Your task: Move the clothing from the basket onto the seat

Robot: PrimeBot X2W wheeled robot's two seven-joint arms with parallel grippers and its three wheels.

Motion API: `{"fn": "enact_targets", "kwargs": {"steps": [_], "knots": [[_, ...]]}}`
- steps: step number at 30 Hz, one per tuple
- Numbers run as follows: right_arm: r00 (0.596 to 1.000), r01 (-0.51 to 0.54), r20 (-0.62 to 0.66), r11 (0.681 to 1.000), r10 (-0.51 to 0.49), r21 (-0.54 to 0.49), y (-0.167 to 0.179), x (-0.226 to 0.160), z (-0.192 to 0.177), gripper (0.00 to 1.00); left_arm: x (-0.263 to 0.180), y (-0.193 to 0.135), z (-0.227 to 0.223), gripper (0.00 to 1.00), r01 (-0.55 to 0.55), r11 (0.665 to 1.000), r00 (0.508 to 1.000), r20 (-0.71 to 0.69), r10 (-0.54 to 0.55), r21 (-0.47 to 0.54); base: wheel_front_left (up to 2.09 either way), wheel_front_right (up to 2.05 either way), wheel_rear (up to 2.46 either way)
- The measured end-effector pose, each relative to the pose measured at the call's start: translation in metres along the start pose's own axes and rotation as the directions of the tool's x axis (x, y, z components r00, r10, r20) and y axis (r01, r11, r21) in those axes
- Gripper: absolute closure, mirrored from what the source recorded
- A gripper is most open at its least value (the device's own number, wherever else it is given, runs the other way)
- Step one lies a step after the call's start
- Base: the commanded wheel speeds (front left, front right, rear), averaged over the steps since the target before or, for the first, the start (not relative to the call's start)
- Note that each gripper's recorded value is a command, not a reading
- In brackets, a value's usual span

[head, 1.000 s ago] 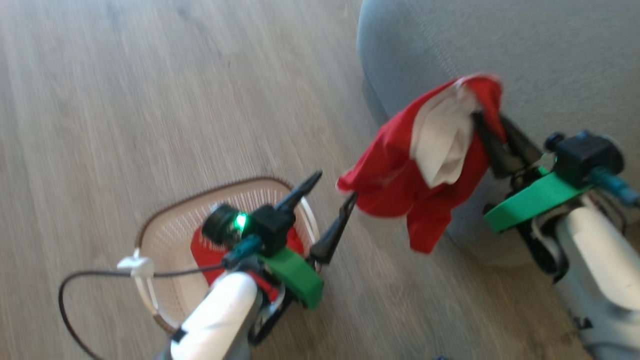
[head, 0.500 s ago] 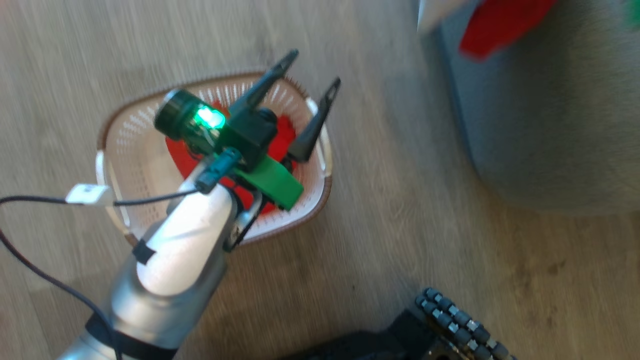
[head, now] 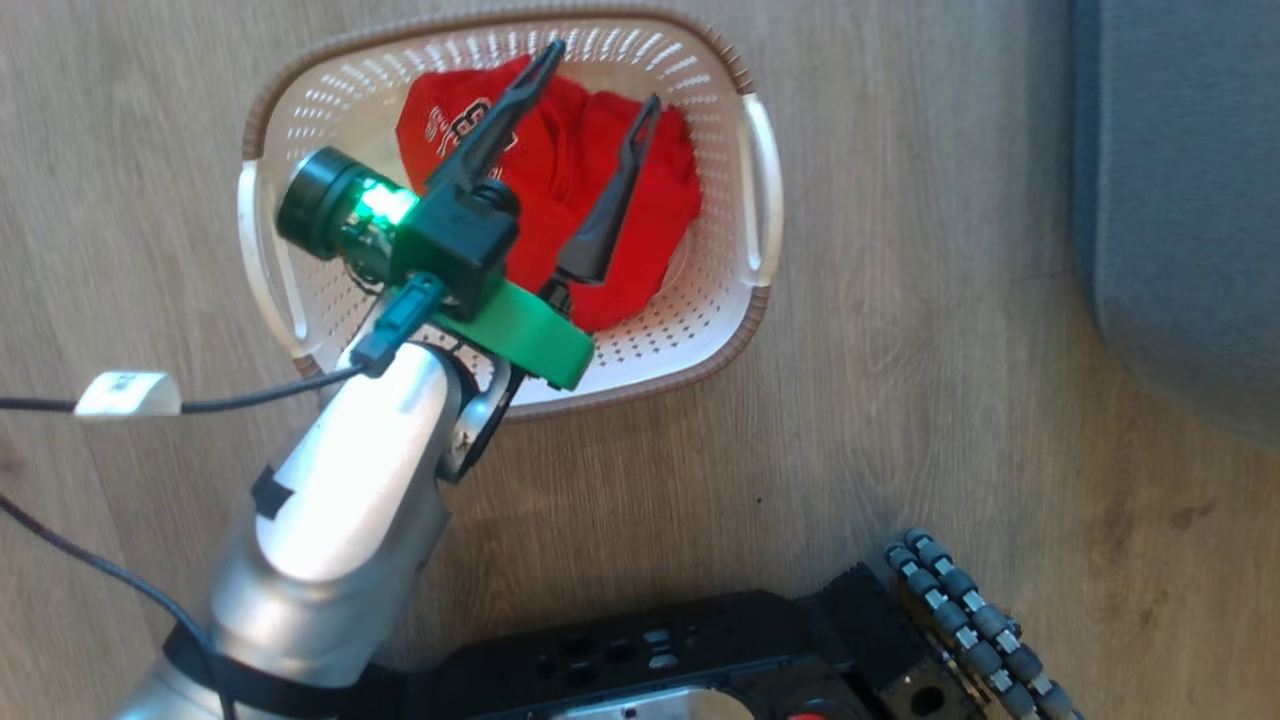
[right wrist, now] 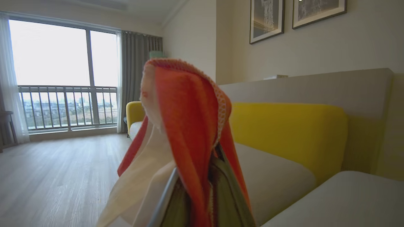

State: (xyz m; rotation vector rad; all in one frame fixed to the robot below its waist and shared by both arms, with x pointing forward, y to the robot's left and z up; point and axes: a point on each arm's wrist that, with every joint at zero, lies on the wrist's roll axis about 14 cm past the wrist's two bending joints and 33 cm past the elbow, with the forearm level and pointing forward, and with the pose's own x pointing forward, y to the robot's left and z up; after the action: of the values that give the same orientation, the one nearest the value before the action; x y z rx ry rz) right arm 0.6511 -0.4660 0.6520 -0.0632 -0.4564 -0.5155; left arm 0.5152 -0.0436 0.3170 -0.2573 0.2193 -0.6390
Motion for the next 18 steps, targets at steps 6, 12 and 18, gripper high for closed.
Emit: {"fn": "enact_targets", "kwargs": {"steps": [6, 12, 18], "knots": [[0.959, 0.17, -0.202, 0.973, -0.2, -0.156, -0.064, -0.029, -0.085, 1.0, -0.005, 0.02, -0.021, 0.0, -0.05, 0.998, 0.999, -0.02, 0.05, -0.029, 0.0, 0.0, 0.0], [0.848, 0.254, -0.37, 0.904, -0.38, -0.345, -0.122, -0.109, -0.159, 1.0, -0.007, 0.022, -0.039, 0.0, -0.05, 0.998, 0.998, -0.051, 0.048, -0.039, 0.0, 0.0, 0.0], [0.819, 0.227, -0.432, 0.904, -0.378, -0.362, -0.106, -0.136, -0.181, 0.0, -0.014, 0.015, -0.039, 0.0, -0.052, 0.998, 0.997, -0.067, 0.049, -0.042, 0.0, 0.0, 0.0]]}}
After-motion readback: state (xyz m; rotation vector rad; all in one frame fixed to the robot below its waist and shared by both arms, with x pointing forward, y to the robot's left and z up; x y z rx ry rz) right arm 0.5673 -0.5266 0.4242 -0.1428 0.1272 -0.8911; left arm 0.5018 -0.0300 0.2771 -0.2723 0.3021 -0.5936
